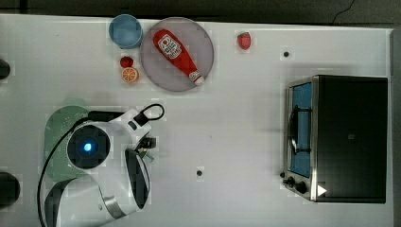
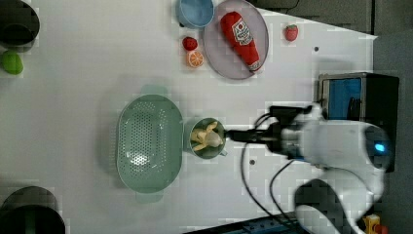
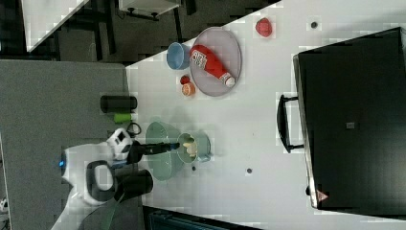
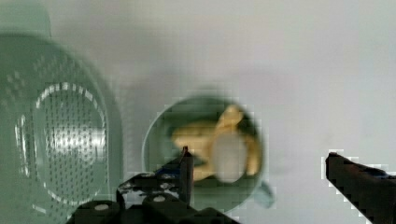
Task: Pick Banana and place it in mug.
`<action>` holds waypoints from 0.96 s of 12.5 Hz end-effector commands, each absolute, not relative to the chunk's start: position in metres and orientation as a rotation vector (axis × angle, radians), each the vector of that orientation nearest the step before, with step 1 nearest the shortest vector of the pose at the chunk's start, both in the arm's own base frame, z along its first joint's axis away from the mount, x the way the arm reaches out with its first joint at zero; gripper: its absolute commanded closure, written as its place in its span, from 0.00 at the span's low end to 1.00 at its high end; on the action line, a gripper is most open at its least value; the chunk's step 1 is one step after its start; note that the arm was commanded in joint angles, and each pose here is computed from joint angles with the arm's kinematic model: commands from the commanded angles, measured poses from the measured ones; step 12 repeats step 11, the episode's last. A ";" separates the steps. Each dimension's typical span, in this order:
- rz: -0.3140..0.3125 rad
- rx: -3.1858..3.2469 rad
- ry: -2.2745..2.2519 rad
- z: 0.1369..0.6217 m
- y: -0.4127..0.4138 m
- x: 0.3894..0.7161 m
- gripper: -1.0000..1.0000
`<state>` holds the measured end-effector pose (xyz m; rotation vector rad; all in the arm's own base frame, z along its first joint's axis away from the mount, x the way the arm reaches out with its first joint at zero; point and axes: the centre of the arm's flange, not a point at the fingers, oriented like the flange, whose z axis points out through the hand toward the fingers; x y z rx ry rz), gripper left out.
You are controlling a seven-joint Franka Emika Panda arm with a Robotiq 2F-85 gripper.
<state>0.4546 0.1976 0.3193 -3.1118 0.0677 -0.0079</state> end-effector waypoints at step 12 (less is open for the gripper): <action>-0.126 -3.041 0.864 0.624 -0.056 0.483 0.00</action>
